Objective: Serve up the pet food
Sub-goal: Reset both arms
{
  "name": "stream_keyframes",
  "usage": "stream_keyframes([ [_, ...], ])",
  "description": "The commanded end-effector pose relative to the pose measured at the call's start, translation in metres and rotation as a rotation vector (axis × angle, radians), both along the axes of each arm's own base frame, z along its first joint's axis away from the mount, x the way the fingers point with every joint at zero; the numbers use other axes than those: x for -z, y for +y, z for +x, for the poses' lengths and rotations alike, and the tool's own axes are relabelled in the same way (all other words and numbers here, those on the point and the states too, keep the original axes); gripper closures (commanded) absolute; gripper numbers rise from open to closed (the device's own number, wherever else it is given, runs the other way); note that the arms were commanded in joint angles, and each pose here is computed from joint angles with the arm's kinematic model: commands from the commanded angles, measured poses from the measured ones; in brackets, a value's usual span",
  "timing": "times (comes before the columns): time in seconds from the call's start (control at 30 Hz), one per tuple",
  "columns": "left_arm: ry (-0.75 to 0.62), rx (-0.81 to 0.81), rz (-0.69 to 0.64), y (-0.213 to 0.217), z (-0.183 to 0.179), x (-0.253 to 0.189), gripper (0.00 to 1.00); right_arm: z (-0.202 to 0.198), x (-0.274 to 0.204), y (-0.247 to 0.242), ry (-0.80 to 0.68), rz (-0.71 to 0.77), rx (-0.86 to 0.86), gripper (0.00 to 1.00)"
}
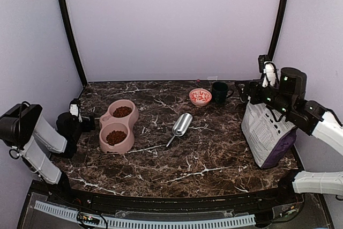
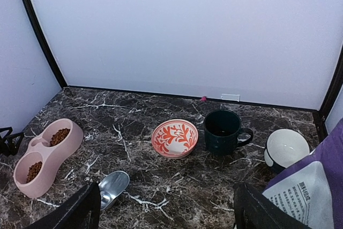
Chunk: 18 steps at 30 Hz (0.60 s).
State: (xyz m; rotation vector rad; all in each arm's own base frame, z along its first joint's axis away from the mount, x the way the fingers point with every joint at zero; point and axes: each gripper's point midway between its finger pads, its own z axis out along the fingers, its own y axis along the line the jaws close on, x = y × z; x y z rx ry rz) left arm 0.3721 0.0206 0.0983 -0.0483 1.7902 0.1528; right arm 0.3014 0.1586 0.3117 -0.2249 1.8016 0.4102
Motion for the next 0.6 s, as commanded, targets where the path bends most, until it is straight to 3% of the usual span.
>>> stream_keyframes([
  [0.0,-0.096,-0.012,-0.008,0.003,0.008,-0.026,0.01,-0.003,-0.037,-0.010,-0.083,0.000,0.037,0.14],
  [0.57,-0.095,-0.016,-0.004,0.003,0.008,-0.026,0.01,0.003,-0.054,-0.015,-0.091,-0.023,0.075,0.12],
])
